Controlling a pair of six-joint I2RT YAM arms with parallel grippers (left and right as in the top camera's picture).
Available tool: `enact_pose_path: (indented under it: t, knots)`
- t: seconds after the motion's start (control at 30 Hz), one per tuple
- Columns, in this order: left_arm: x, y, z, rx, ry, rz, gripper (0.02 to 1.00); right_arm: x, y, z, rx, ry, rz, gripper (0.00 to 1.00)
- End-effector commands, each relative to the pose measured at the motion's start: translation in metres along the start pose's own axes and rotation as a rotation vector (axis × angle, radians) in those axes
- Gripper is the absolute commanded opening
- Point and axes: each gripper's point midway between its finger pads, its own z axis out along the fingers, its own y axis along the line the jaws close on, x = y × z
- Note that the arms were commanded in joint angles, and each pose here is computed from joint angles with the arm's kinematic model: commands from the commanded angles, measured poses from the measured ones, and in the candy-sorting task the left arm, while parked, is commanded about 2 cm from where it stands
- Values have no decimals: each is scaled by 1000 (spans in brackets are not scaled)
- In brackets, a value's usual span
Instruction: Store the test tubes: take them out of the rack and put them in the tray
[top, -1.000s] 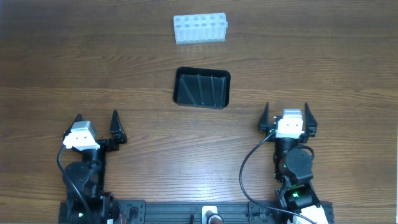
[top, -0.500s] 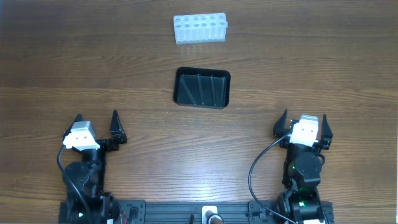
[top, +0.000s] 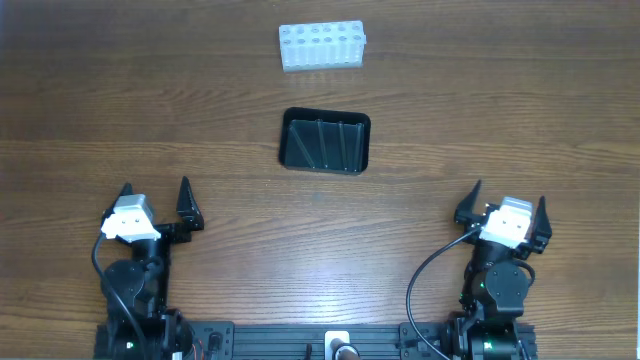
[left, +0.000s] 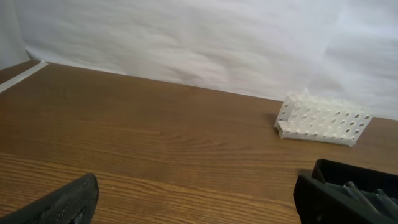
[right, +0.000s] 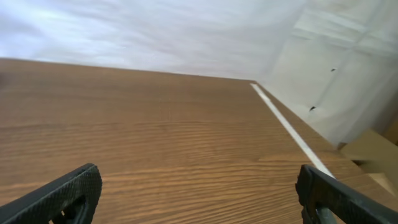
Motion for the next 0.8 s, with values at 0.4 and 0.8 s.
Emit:
enact_pose_path:
  t: [0.4,0.8]
  knots:
    - [1,-3,0,17,2,19,996,1,-3,0,12,-1,-1,993]
    - [1,-3,0,17,2,19,998,-8,68,-15,-409,-67,4,991]
